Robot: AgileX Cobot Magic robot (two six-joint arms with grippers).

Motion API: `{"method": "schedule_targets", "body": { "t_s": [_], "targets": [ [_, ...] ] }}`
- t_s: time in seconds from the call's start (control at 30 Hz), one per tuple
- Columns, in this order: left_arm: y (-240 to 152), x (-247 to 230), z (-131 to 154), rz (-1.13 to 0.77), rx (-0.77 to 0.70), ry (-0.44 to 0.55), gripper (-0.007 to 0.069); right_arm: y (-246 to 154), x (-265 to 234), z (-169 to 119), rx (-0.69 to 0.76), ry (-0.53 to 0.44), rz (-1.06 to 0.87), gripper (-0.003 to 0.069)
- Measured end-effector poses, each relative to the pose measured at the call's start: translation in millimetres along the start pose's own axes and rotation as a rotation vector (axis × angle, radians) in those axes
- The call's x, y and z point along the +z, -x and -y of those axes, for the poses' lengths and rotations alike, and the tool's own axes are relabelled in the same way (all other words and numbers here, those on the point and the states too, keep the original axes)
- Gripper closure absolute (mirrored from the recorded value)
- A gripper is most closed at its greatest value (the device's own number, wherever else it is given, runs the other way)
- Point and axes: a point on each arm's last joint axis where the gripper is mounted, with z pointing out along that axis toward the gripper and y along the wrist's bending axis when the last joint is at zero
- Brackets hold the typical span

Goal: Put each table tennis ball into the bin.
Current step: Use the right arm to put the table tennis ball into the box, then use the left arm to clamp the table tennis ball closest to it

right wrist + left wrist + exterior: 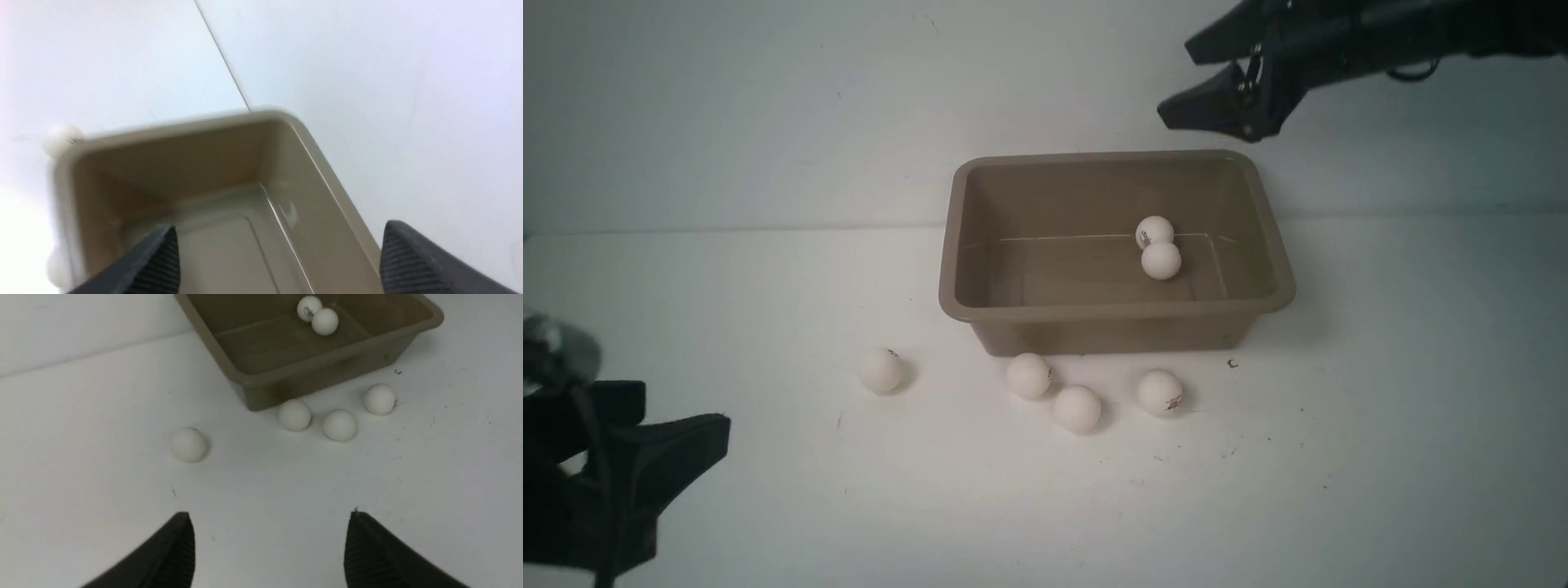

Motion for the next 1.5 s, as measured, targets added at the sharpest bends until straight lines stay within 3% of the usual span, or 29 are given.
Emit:
{"method": "schedule_targets", "body": {
  "t_s": [0.33, 0.53, 0.9, 1.2, 1.5],
  "targets": [
    [-5, 77, -42, -0.127, 0.147, -0.102, 0.0174, 29, -26, -18, 0.01, 0.09, 0.012, 0.0068],
    [8, 108, -66, -0.046, 0.284, -0.034, 0.0174, 28, -27, -19, 0.044, 0.095, -0.01, 0.0068],
    [21, 166, -103, -0.018, 0.107, -0.021, 0.0098, 28, -27, -19, 0.051, 0.096, -0.01, 0.0068],
    [12, 219, -84, -0.146, 0.127, -0.136, 0.0116, 28, -27, -19, 0.05, 0.096, -0.01, 0.0068],
    [4, 244, -83, -0.24, 0.092, -0.064, 0.0123, 28, -27, -19, 0.05, 0.096, -0.01, 0.0069]
  ]
}}
